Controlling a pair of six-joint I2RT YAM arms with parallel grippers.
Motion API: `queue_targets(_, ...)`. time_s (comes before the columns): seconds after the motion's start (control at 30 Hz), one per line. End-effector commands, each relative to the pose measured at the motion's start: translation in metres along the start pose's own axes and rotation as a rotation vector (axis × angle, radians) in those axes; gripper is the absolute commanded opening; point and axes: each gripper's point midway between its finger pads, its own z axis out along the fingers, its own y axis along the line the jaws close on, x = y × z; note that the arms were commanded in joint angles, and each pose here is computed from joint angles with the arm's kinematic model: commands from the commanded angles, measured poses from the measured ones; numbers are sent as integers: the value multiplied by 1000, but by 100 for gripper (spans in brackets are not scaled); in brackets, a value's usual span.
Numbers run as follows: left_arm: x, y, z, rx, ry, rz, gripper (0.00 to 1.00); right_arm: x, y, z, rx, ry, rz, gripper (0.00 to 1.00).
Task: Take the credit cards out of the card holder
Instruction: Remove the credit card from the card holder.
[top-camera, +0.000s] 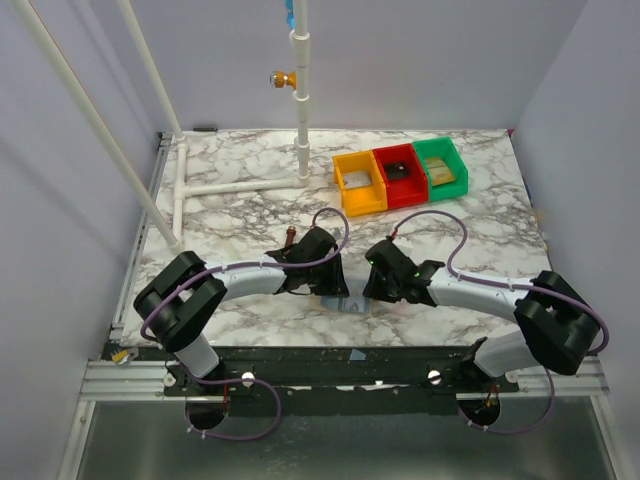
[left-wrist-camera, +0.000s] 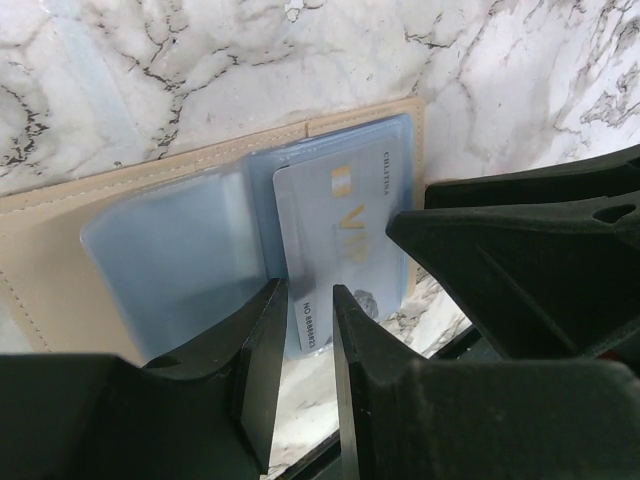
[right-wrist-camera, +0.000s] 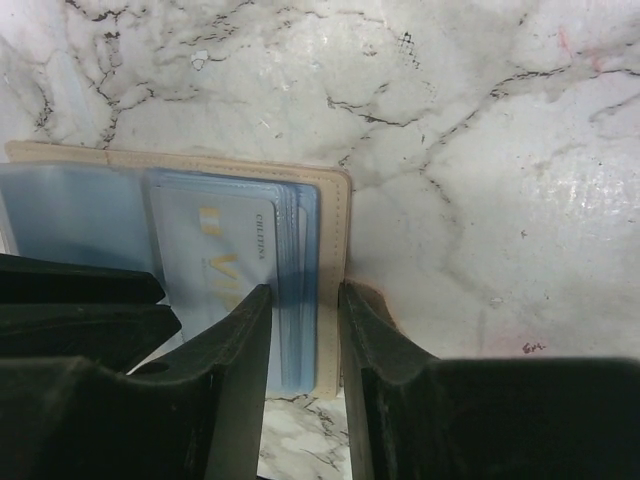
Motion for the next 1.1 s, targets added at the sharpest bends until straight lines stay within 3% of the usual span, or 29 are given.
queue_targets(0.0, 1, -2, 2, 24, 12, -8, 27, 13, -30, 10, 123, 17, -36, 31)
queue_targets(0.67, 6, 11, 7, -25, 22, -29, 29, 19, -35, 14, 139, 29, -33, 29)
queue_targets(1.07, -1, -20, -4, 123, -6, -7, 29, 20, -38, 14, 143, 31, -31, 29)
